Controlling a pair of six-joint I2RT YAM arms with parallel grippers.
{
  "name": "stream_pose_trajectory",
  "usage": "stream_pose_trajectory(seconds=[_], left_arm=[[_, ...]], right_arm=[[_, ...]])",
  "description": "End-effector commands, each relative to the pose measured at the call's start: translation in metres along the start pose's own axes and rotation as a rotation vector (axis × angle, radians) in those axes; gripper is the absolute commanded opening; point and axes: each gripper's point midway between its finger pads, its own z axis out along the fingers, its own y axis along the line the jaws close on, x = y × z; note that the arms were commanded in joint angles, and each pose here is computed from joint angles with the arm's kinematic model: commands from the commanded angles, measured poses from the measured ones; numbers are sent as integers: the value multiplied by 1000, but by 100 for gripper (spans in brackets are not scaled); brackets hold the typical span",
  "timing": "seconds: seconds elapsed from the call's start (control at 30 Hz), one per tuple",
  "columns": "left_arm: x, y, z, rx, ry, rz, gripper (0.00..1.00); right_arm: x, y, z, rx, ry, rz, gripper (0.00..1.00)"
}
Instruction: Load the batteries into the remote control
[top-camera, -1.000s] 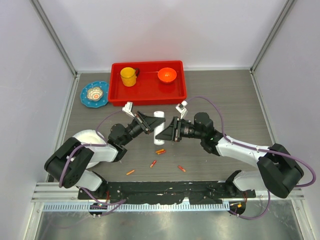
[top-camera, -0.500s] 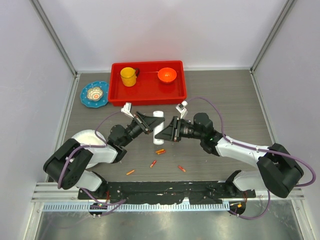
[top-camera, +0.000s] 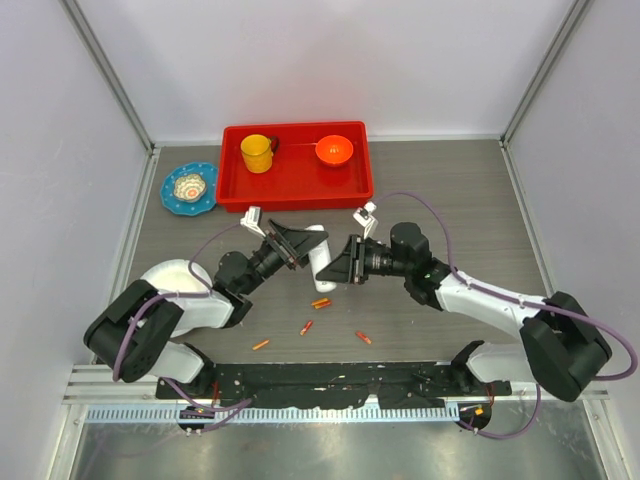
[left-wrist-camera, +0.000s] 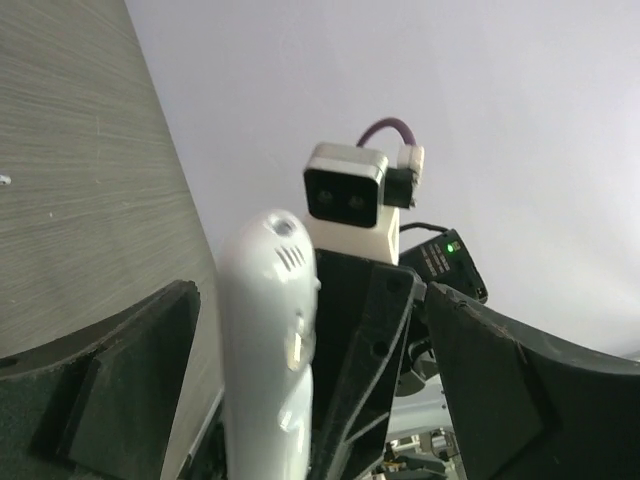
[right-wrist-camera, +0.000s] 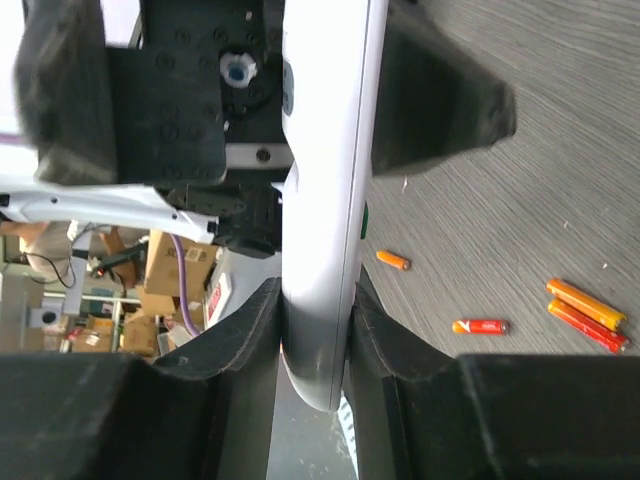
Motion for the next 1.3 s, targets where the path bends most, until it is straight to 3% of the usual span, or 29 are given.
stream_pose_trajectory(seconds=[0.0, 0.1, 0.13, 0.2, 0.23, 0.33, 0.43, 0.5, 0.73, 0.87, 1.0, 1.27], left_arm=[[-21, -67, -5, 256, -61, 61, 100], [-34, -66, -3, 239, -84, 65, 100], [-39, -69, -5, 240, -97, 67, 100], [-57, -55, -10, 173, -153, 72, 100], [-62, -42, -15, 94, -179, 66, 100], [-73, -12, -31, -107, -244, 96, 100], [-73, 11, -45, -274, -244, 205, 100], [-75, 1, -55, -282, -259, 266, 100], [-77, 12, -89, -449, -259, 377, 99], [-77, 12, -106, -465, -278, 405, 98], [-77, 5, -118, -430, -317, 422, 98], [-75, 2, -127, -427, -319, 426, 98]], right_arm=[[-6, 34, -15, -65, 26, -191, 1], [-5, 25, -24, 42, 44, -222, 1], [-21, 5, -27, 186, -26, -234, 1], [-35, -33, -54, 513, -36, -252, 1], [-70, -71, -87, 827, -187, -287, 1], [-104, -102, -162, 1331, -265, -381, 1], [-115, -115, -198, 1586, -226, -468, 1], [-121, -120, -217, 1741, -201, -519, 1], [-97, -187, -219, 2019, 121, -588, 1], [-96, -216, -219, 2089, 229, -560, 1], [-107, -232, -215, 2093, 265, -516, 1], [-79, -262, -197, 1970, 438, -432, 4]])
